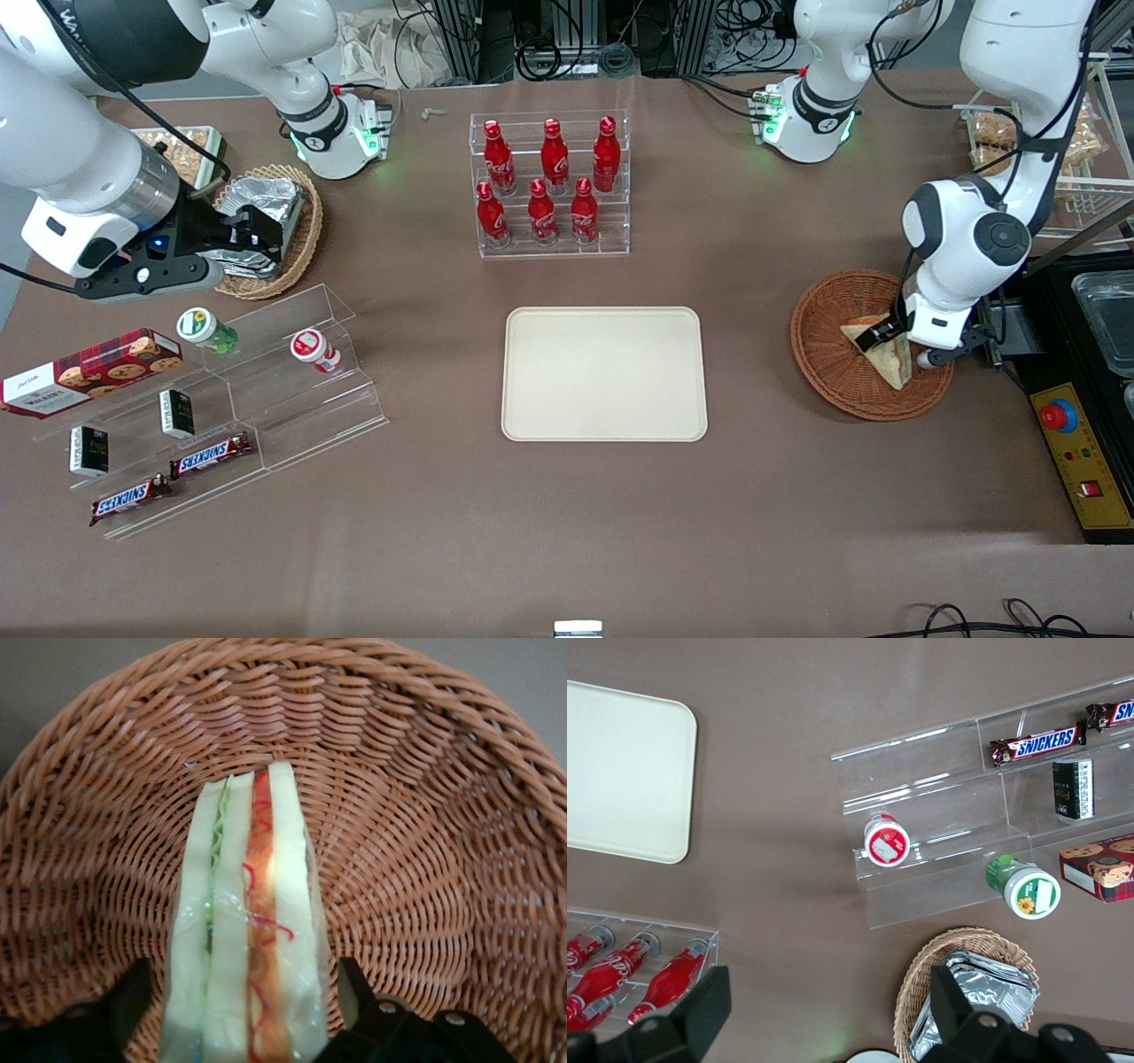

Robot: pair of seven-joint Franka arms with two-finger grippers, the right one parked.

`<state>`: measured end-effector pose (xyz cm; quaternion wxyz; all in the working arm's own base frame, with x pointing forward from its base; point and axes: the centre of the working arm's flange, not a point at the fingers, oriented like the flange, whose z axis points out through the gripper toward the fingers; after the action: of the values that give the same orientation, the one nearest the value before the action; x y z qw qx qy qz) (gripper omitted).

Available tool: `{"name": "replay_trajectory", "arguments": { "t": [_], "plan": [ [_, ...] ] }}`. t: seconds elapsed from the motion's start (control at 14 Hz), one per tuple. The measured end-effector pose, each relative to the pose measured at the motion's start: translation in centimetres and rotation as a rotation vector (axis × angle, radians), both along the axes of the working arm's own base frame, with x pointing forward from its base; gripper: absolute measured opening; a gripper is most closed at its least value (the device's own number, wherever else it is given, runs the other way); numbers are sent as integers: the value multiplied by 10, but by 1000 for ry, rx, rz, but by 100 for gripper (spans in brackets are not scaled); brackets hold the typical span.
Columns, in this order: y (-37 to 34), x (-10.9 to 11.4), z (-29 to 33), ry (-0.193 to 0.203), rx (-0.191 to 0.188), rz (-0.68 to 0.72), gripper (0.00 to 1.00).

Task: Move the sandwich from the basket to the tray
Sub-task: 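Close the left gripper on the sandwich's wrapped edge, then lift the sandwich and carry it with the left gripper over the cream tray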

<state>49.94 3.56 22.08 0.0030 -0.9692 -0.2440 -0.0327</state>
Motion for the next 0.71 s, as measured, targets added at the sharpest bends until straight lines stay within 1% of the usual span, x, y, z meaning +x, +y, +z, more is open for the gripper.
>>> {"name": "replay_trajectory", "arguments": {
  "t": [0.07, 0.21, 0.29, 0.36, 0.43, 0.5, 0.57, 0.64, 0.71],
  "plan": [
    [-2, 2, 2, -5, -1, 18, 74],
    [-5, 5, 6, -18, -4, 45, 52],
    [-6, 8, 11, -29, -5, 53, 45],
    [-7, 11, 18, -41, -5, 58, 41],
    [-8, 13, 29, -46, -5, 60, 39],
    [-7, 15, 44, -36, -5, 66, 38],
    [-7, 19, 65, -11, -4, 72, 35],
    [-7, 24, 90, 22, -3, 72, 29],
    [-11, 30, 120, 65, -1, 66, 23]
  ]
}}
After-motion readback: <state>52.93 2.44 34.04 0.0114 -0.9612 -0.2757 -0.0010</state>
